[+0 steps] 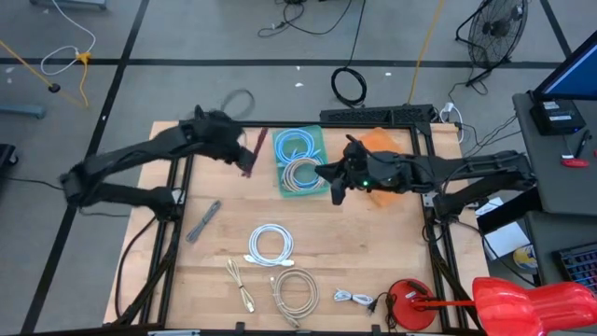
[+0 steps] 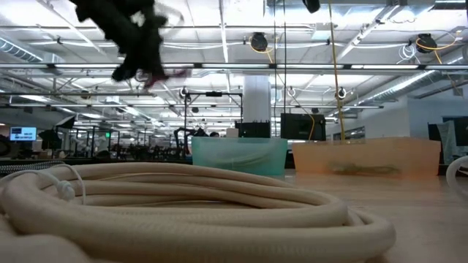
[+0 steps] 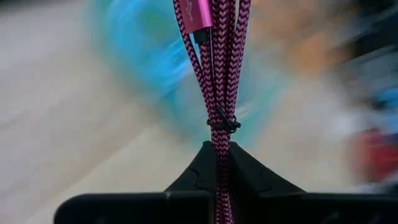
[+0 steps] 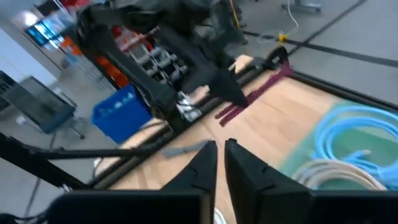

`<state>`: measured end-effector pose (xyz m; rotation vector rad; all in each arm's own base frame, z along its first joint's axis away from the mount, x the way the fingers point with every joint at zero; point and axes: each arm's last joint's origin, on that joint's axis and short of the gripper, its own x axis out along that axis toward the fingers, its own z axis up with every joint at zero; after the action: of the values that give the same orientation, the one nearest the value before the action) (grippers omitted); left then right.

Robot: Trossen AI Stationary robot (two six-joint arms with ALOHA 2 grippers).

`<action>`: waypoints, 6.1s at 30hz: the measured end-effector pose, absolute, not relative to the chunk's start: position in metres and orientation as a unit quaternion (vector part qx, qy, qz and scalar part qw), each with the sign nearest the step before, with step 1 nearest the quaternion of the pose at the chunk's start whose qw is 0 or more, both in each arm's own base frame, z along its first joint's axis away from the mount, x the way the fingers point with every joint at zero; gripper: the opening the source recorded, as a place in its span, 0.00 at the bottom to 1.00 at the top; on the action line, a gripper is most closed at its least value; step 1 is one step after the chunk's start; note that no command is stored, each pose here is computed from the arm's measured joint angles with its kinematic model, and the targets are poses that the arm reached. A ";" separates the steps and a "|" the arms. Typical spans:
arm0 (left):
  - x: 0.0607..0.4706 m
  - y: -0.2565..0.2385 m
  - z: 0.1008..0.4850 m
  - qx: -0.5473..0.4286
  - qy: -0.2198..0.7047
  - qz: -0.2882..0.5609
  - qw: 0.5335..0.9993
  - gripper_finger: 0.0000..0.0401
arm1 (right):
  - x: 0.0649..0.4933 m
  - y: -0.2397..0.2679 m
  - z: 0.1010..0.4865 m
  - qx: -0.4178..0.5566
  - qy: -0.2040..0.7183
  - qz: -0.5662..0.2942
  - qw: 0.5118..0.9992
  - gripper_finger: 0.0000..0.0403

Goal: Pick & Place USB Port
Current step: Put the violet charger cable into the orange bin

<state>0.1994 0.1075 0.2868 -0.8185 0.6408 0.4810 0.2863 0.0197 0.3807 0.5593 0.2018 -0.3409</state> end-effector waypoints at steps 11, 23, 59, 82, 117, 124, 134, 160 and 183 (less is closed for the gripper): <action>0.198 0.060 0.368 -0.403 0.035 0.011 0.914 0.03 | 0.323 0.014 0.389 0.303 -0.029 -0.080 0.949 0.41; 0.248 0.031 0.357 -0.422 0.032 -0.069 0.904 0.03 | 0.338 0.009 0.389 0.333 -0.079 -0.044 0.938 0.54; 0.259 0.016 0.359 -0.415 0.003 -0.096 0.905 0.03 | 0.338 0.013 0.385 0.346 -0.058 -0.044 0.935 0.52; 0.260 0.014 0.358 -0.419 0.016 -0.115 0.900 0.03 | 0.338 0.013 0.384 0.352 -0.053 -0.044 0.933 0.12; 0.285 0.014 0.342 -0.425 0.015 -0.120 0.897 0.03 | 0.338 0.011 0.385 0.373 -0.058 -0.037 0.925 0.46; 0.280 0.020 0.347 -0.422 0.001 -0.116 0.899 0.03 | 0.338 0.014 0.384 0.364 -0.049 -0.032 0.929 0.24; 0.280 0.019 0.349 -0.421 -0.004 -0.129 0.898 0.08 | 0.338 0.014 0.385 0.361 -0.049 -0.021 0.931 0.05; 0.219 0.005 0.377 -0.367 0.026 -0.151 0.918 0.25 | 0.200 -0.074 0.330 0.265 0.415 -0.451 0.745 0.05; 0.222 -0.011 0.370 -0.373 0.058 -0.146 0.914 0.25 | 0.162 -0.109 0.200 0.168 0.648 -0.440 0.598 0.05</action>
<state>0.2224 -0.0112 0.3700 -0.7684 0.1197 -0.3001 0.1623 -0.1087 0.2004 0.3908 1.5036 -1.0201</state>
